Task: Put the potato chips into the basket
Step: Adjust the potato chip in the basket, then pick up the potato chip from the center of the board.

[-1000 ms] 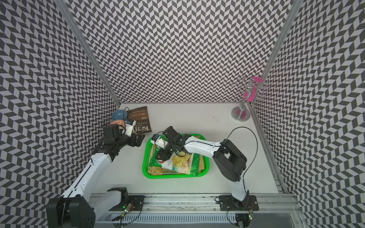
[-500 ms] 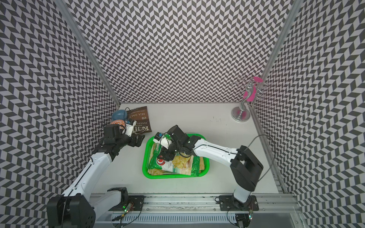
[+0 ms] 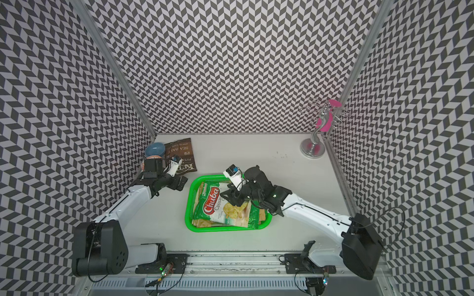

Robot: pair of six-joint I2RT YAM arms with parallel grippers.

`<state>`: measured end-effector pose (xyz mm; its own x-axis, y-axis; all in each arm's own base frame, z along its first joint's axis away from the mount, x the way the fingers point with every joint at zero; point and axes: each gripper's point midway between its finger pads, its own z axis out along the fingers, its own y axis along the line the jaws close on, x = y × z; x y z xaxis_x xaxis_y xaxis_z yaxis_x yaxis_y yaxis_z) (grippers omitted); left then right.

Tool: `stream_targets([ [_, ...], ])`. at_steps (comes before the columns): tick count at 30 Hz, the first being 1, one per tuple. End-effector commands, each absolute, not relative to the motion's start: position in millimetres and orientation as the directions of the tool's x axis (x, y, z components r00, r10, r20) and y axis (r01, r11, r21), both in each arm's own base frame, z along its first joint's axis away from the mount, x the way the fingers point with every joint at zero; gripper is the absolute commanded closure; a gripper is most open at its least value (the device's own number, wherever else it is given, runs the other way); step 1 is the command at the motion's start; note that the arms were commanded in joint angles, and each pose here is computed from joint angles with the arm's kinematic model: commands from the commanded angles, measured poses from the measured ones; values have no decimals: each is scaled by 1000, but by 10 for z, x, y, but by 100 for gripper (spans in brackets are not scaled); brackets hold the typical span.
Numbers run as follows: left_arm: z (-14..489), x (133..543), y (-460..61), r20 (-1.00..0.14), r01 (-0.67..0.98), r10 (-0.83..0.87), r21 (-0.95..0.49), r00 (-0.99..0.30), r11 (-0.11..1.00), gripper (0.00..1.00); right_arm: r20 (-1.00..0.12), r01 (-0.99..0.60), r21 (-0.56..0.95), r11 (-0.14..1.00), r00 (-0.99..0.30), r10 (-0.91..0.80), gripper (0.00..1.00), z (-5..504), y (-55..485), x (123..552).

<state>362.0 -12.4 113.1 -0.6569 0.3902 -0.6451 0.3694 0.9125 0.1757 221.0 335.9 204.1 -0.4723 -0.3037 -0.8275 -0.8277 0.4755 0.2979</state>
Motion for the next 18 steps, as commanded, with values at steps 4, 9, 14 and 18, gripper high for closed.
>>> stream_targets([
  [4, 1037, 3839, -21, -585, 377, 516, 353, -626, 856, 2, -841, -772, 347, 533, -507, -187, 44, 2068, 3076, 2203],
  [9, 903, 3989, 0, -532, 360, 577, 460, -620, 811, 2, -844, -756, 364, 543, -515, -150, 43, 2102, 2983, 2275],
  [14, 709, 4123, -48, -481, 355, 618, 530, -622, 770, 3, -843, -757, 361, 545, -515, -158, 44, 2144, 2991, 2311],
  [18, 589, 4246, -56, -468, 329, 612, 553, -637, 765, 7, -843, -756, 364, 544, -515, -151, 44, 2164, 2984, 2313],
])
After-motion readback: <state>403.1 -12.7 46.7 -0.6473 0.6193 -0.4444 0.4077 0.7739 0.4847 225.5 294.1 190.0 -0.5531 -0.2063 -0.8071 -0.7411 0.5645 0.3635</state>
